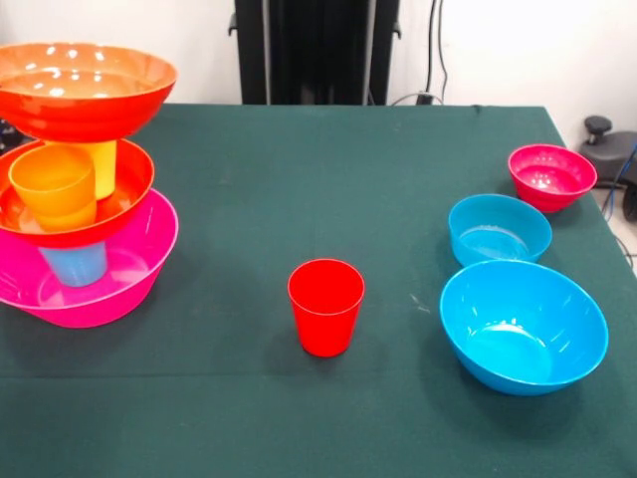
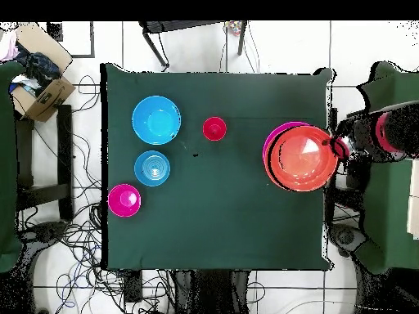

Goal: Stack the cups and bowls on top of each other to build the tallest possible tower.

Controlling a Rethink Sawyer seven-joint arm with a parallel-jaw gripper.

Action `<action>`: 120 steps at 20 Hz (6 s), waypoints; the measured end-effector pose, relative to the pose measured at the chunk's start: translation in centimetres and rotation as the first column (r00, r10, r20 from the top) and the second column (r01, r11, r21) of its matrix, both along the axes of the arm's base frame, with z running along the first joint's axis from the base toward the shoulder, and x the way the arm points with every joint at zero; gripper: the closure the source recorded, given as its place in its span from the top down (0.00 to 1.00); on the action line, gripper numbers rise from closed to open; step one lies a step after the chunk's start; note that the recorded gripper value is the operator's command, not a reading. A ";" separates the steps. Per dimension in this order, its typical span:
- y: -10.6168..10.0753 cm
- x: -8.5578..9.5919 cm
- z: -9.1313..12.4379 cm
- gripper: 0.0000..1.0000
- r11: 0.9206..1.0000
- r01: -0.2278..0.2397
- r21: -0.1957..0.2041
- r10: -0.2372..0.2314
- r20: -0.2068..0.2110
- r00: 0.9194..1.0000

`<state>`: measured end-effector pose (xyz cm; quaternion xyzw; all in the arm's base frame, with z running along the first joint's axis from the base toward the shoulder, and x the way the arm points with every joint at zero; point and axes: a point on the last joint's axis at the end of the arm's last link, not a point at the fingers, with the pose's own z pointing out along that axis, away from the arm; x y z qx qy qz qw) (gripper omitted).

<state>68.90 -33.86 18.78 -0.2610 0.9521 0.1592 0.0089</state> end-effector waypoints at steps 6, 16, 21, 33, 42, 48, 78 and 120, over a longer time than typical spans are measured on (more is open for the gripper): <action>0.1 -0.1 -0.9 0.00 1.000 -0.002 0.008 0.002 -0.007 1.000; -0.2 -0.2 -1.8 0.00 1.000 0.004 0.011 -0.004 -0.016 1.000; -0.9 -0.2 -2.0 0.00 1.000 0.014 0.012 -0.014 -0.024 1.000; -1.7 -0.5 -2.2 0.00 1.000 0.022 0.007 -0.021 -0.050 0.998; -1.8 -0.6 -2.6 0.00 1.000 0.021 0.003 -0.021 -0.054 0.998; -1.8 -0.7 -2.9 0.00 1.000 0.018 -0.001 -0.018 -0.057 0.998; -1.5 -1.1 -5.2 0.00 0.997 -0.072 0.035 0.074 -0.044 0.996; -1.5 -1.0 -4.9 1.00 0.996 -0.071 0.045 0.073 -0.038 0.997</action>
